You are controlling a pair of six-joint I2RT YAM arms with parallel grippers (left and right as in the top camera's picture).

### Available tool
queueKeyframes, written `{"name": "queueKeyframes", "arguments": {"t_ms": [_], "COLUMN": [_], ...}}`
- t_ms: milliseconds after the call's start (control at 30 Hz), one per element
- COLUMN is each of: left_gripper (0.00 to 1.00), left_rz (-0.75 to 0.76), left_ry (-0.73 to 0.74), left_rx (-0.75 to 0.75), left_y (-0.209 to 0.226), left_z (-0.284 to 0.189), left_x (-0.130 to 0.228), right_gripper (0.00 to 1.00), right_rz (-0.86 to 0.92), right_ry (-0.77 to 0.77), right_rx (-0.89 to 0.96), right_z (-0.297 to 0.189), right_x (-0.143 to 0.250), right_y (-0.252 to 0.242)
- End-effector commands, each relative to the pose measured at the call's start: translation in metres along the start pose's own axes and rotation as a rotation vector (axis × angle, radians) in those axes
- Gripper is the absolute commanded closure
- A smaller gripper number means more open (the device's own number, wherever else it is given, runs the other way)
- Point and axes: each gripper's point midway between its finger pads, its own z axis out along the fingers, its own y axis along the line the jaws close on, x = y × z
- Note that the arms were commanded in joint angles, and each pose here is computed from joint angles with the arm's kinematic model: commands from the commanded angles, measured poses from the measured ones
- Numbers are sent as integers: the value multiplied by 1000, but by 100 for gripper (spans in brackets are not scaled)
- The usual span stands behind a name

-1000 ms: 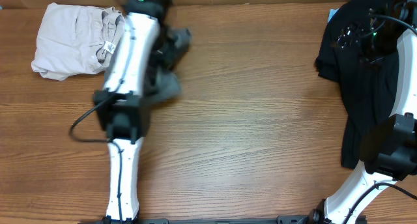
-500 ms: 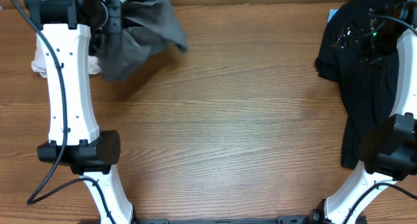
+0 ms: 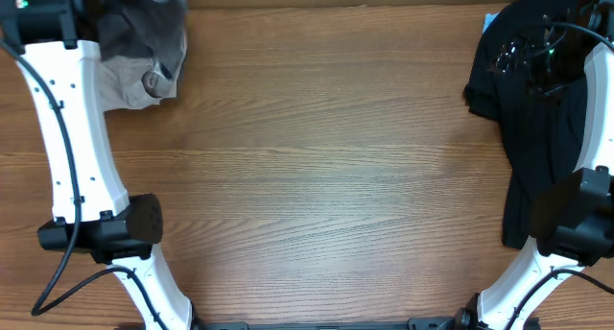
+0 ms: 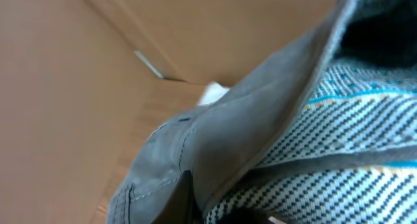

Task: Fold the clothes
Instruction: 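Carry the shorts with the left gripper to the top-left corner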

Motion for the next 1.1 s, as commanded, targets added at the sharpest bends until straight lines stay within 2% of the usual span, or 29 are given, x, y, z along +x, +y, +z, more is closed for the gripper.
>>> {"name": "queueKeyframes", "arguments": {"t_ms": [0,200,300,500,700,767,867,933,1067], "left_gripper": [96,96,96,96,96,88,65,50,36], "left_rz": [-136,-191,-220,-172,-85,-76,-98,-133,-169], "left_ry": [-25,-5,36,197,434,478,519,533,554], "left_rx": [-110,-129,-129,-114,-98,-64,72,219,389], "left_y": [37,35,24,-3,-17,-24,-49,-75,-108], "left_z": [23,83,116,172,183,182,179,176,168], "left_x": [-5,5,21,75,141,152,161,162,163], "right_gripper": [10,10,10,10,10,10,10,10,10], "right_rz": [-11,-11,-10,-10,-10,-11,-12,-13,-20], "right_ry": [-4,-4,-3,-2,-2,-4,-8,-9,-4], "right_rx": [-10,-10,-10,-10,-10,-10,-11,-11,-13], "right_z": [-3,-3,-3,-3,-3,-3,-3,-2,-1], "right_x": [1,1,1,2,2,1,0,0,2], "right_y": [3,3,3,3,3,3,3,4,7]}}
